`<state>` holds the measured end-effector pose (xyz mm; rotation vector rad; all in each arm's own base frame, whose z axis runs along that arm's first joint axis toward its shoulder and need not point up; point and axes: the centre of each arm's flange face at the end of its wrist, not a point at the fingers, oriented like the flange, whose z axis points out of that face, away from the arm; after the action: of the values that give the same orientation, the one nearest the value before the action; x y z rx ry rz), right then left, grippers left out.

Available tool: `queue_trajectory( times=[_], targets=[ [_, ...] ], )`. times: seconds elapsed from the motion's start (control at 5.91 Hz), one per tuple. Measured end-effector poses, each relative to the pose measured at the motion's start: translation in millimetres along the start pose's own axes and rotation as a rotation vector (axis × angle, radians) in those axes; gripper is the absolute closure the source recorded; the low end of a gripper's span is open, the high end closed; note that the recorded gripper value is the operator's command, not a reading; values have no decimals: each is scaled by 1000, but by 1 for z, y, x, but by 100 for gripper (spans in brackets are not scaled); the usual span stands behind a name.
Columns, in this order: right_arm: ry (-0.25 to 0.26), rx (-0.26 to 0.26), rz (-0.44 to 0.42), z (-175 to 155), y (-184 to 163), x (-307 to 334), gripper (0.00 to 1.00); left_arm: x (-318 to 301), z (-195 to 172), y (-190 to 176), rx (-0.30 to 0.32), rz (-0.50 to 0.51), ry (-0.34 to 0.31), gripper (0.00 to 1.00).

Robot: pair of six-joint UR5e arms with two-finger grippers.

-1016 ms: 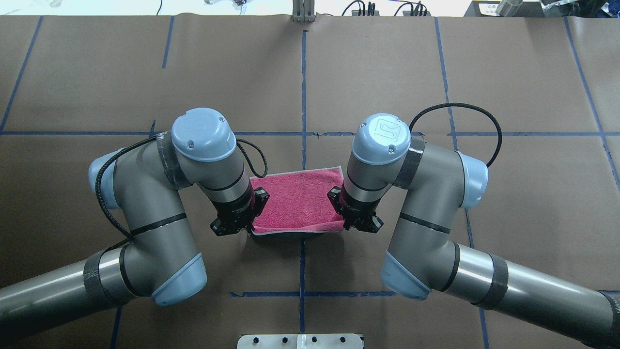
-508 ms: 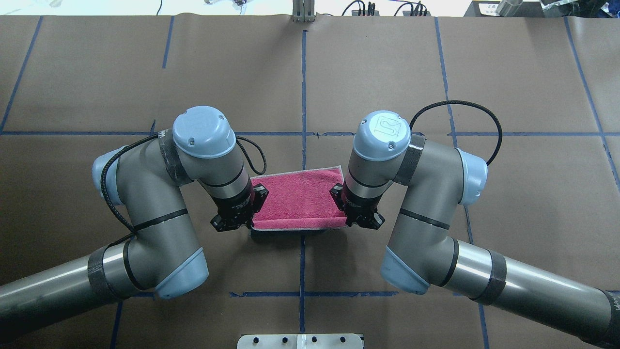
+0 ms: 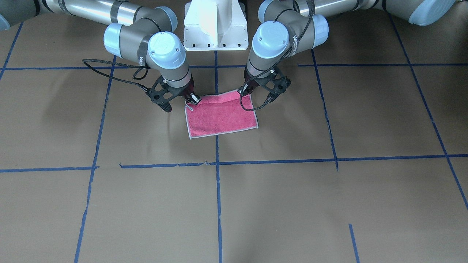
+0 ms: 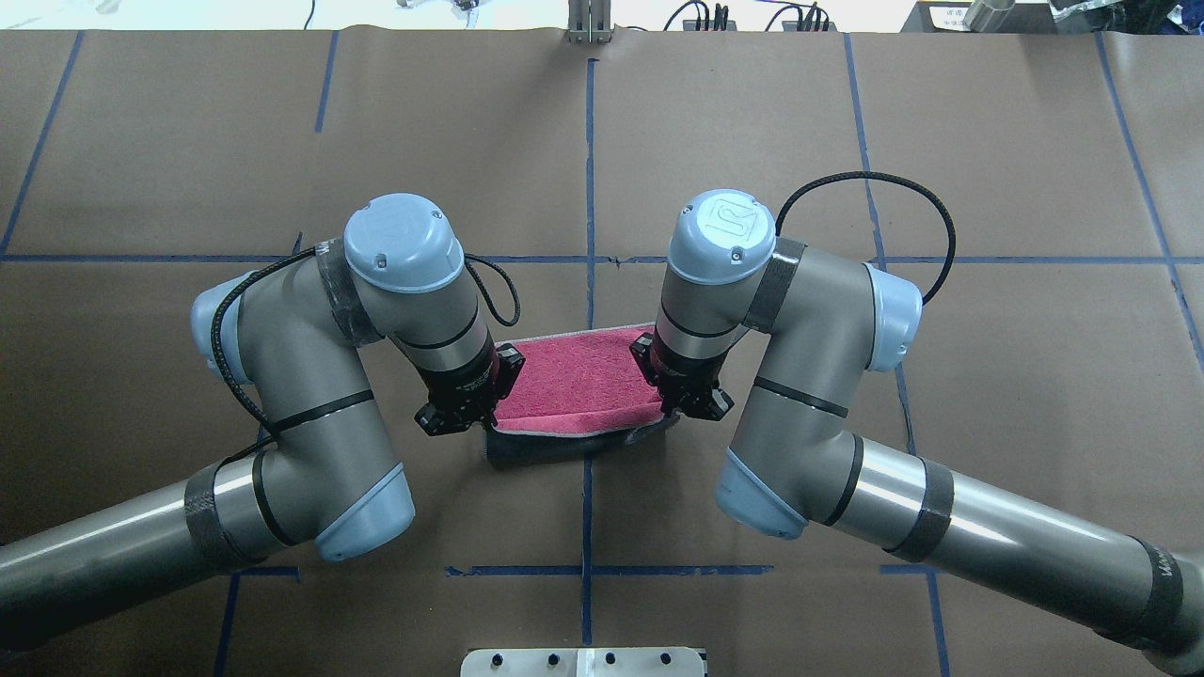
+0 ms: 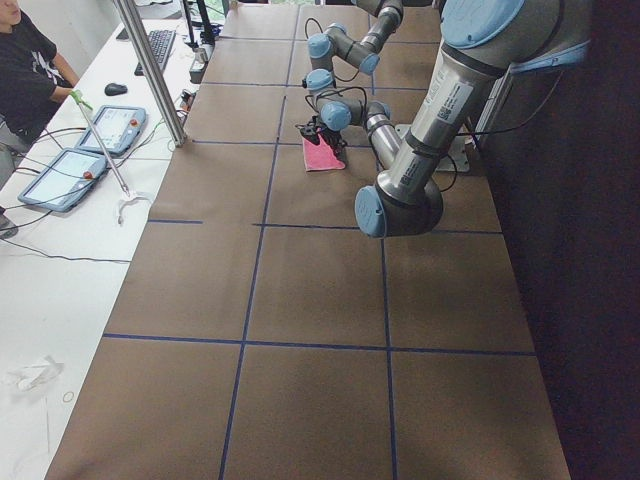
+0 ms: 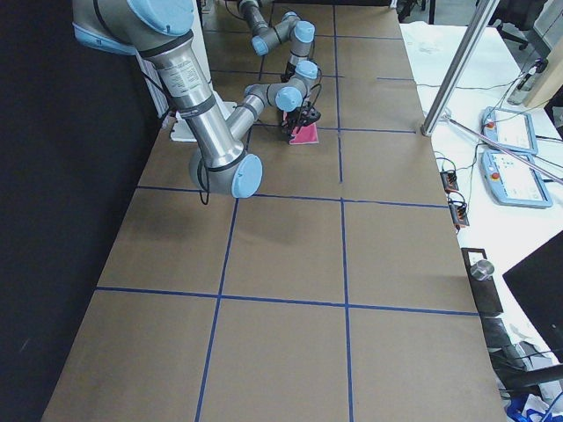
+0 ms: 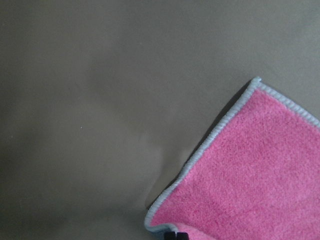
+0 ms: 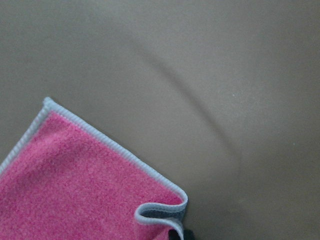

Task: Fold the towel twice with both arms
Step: 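Drag the folded edge with both grippers toward the robot, flattening the fold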

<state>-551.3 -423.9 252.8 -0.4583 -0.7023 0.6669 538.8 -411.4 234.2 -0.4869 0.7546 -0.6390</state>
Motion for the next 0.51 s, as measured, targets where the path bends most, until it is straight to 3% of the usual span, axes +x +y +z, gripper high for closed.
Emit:
queue_trajectory(
  times=[0.51],
  targets=[
    [-10, -10, 36, -17, -25, -6, 100, 5, -9, -16, 5, -8, 24, 100]
  ],
)
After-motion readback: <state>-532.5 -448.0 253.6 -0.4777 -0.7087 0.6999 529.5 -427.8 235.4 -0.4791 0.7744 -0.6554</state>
